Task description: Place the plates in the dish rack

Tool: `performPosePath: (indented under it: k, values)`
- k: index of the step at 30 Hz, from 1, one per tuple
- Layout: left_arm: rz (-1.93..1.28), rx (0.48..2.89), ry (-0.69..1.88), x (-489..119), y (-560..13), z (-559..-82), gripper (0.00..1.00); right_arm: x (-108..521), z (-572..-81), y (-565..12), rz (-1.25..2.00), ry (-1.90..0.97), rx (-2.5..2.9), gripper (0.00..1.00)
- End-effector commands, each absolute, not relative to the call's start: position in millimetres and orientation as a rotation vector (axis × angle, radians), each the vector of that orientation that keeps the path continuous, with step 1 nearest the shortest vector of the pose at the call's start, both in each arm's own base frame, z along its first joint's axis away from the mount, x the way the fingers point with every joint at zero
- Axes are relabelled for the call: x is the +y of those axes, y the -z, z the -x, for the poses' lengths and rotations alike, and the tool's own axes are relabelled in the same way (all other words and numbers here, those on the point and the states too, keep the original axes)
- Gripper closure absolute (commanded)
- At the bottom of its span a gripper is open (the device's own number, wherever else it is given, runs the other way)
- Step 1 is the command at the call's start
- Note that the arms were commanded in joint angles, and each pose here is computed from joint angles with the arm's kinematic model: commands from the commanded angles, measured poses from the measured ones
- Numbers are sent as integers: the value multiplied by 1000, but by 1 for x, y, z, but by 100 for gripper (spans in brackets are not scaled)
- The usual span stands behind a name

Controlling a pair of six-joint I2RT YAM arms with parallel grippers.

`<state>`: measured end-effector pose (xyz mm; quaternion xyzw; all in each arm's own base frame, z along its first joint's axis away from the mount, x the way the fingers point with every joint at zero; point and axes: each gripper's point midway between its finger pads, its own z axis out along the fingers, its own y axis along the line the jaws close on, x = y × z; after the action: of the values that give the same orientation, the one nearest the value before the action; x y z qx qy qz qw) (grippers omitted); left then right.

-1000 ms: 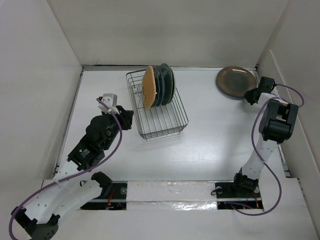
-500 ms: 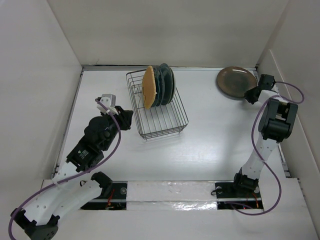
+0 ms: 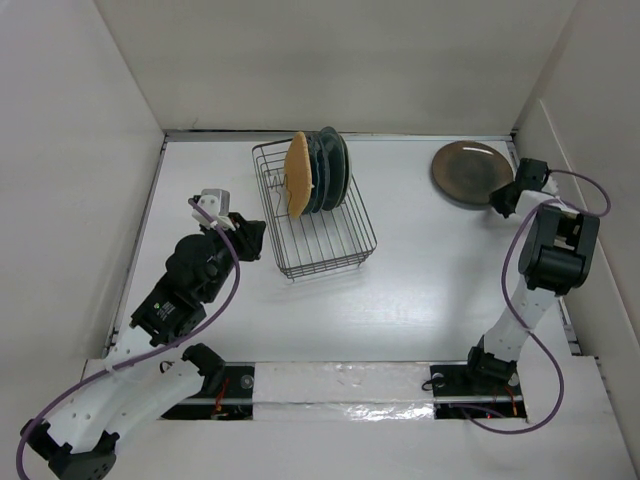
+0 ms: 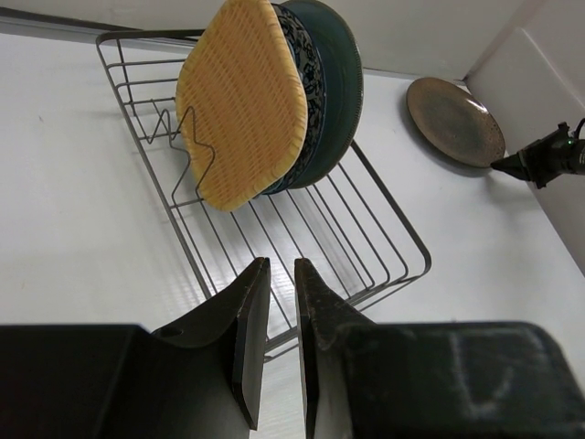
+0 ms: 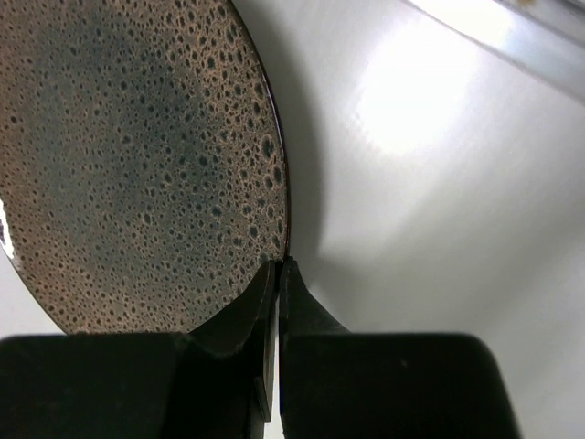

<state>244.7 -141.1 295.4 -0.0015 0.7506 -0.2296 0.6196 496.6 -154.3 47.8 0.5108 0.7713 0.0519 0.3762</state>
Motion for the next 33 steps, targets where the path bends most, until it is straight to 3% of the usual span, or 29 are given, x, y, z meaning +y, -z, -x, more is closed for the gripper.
performPosePath:
  k: [1, 17, 19, 20, 23, 33]
  values:
    - [1, 1655, 576, -145, -318, -243, 86, -140, -462, -48, -1221, -86, 2056, 100]
    - [-9, 1631, 614, -144, -323, -233, 85, -48, -367, -75, -1078, -407, 1913, 100]
    - [-6, 1628, 613, -143, -323, -233, 85, -48, -362, -91, -1056, -424, 1859, 88]
    - [-7, 1629, 613, -143, -323, -233, 85, -47, -359, -90, -1053, -425, 1859, 69]
    - [-12, 1628, 619, -144, -323, -233, 85, -47, -363, -97, -1007, -422, 1869, 45]
    - [-11, 1641, 607, -145, -320, -235, 85, -39, -365, -48, -984, -475, 2044, 42]
